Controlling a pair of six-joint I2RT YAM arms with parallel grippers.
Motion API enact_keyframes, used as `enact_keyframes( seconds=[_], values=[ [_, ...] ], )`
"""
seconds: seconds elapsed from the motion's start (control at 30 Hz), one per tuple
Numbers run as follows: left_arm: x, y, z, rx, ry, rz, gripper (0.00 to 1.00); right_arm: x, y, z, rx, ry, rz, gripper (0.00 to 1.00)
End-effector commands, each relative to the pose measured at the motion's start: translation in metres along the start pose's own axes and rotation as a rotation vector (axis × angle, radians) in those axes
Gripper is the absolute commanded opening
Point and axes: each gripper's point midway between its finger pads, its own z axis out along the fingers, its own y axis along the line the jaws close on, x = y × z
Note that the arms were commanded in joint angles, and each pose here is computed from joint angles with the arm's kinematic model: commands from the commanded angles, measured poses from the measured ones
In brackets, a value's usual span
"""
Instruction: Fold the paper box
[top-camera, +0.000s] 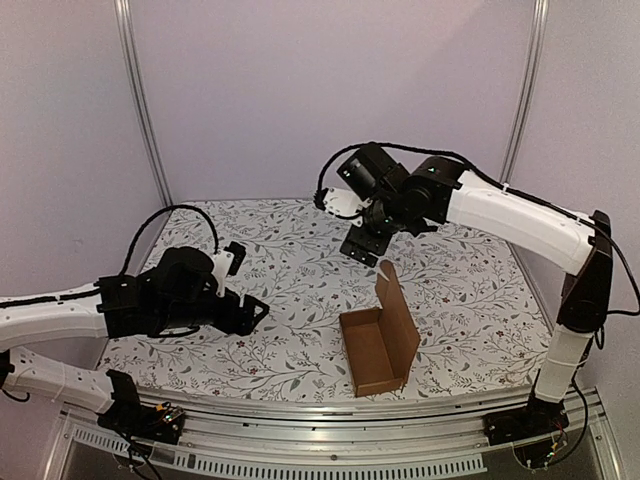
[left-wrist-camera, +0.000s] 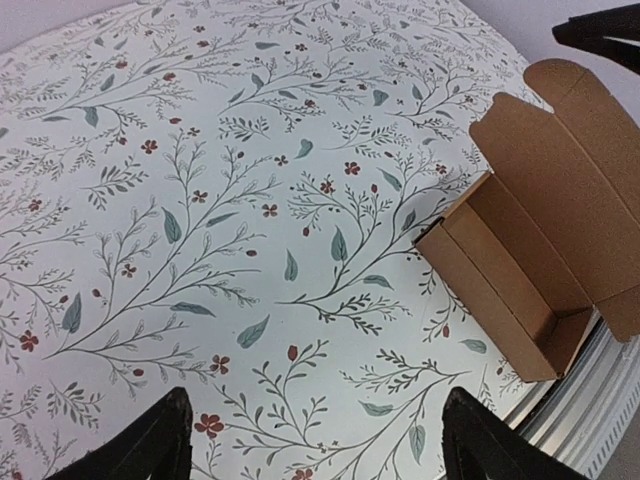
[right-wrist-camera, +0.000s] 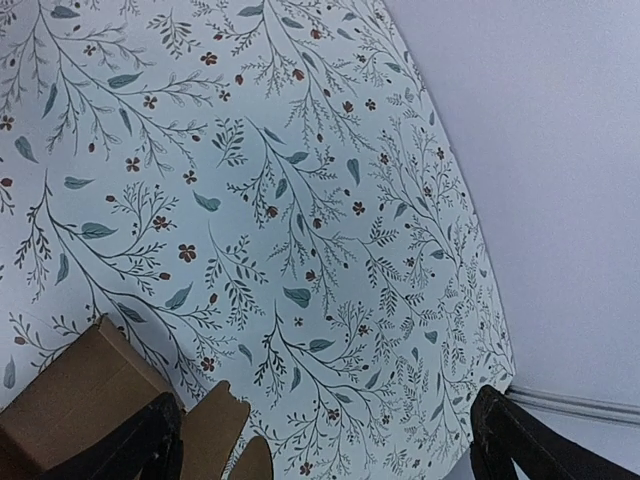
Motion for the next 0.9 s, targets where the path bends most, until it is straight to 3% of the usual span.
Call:
enact_keyframes(
  seconds=[0.0,0.53,0.87],
  values=[
    [-0.028,-0.032,0.010,0.087,-0.022,0.087,0.85,0.016,-0.027,-0.040,0.086,-0.061,0.223,0.99],
    [-0.037,-0.117,0.133,0.254,0.228,0.353,0.81,0.128,-0.017,-0.111,0.069,-0.091,0.554,0.99],
    [-0.017,-0.138,0.180,0.303,0.345,0.389,0.61,0.159,-0.015,-0.134,0.072,-0.145,0.617,0.99]
  ],
)
